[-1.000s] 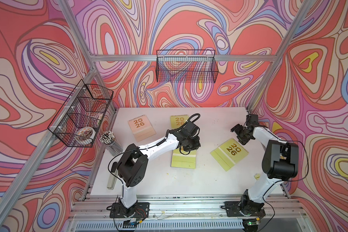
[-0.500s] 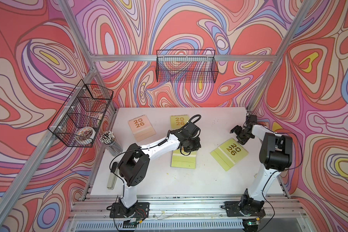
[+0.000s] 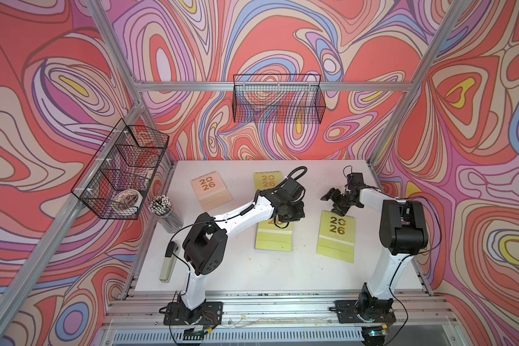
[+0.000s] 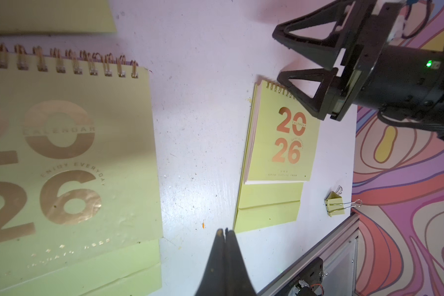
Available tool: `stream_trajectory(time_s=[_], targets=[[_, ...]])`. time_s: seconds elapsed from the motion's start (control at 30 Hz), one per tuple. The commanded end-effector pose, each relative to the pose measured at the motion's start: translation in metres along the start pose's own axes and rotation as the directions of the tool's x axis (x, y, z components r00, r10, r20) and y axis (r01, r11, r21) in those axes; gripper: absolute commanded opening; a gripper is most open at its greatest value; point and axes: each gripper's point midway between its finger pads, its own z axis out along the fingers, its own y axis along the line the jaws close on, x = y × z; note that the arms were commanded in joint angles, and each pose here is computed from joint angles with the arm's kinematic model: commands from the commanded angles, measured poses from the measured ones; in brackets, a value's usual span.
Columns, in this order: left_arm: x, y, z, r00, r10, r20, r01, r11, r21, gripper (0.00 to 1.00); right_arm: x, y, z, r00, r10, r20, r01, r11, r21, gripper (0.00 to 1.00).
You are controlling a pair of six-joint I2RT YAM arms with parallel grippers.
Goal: Stack the calendars
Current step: Adjust the calendar at the center of the board.
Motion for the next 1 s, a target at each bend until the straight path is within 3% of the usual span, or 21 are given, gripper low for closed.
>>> stream_trajectory(time_s=[0.0, 0.2, 0.47, 0.8, 0.9, 0.97], targets=[[0.006, 0.012, 0.011, 0.999, 0.035, -0.020, -0.036, 0.996, -0.080, 0.00, 0.000, 0.006, -0.030, 0.999, 0.005, 0.050, -0.006, 1.000, 0.014, 0.82], [0.011, 0.002, 0.032, 0.997, 0.070, -0.038, -0.073, 0.993, -0.090, 0.00, -0.005, -0.009, -0.093, 0.982, -0.041, 0.182, 0.020, 0.993, 0.116, 0.87], [0.020, -0.009, 0.054, 0.992, 0.107, -0.068, -0.113, 0.989, -0.095, 0.00, 0.021, -0.095, -0.113, 0.969, 0.042, 0.245, -0.105, 0.963, 0.249, 0.90], [0.027, -0.007, 0.060, 0.989, 0.119, -0.083, -0.128, 0.986, -0.111, 0.00, 0.054, -0.106, -0.083, 0.986, 0.096, 0.133, -0.118, 0.979, 0.165, 0.90], [0.027, -0.004, 0.060, 0.989, 0.122, -0.084, -0.131, 0.984, -0.120, 0.00, 0.063, -0.090, -0.073, 0.993, 0.099, 0.067, -0.103, 0.993, 0.054, 0.89], [0.027, -0.003, 0.062, 0.989, 0.120, -0.089, -0.131, 0.984, -0.123, 0.00, 0.073, -0.065, -0.064, 0.996, 0.083, -0.020, -0.085, 0.990, -0.112, 0.85]])
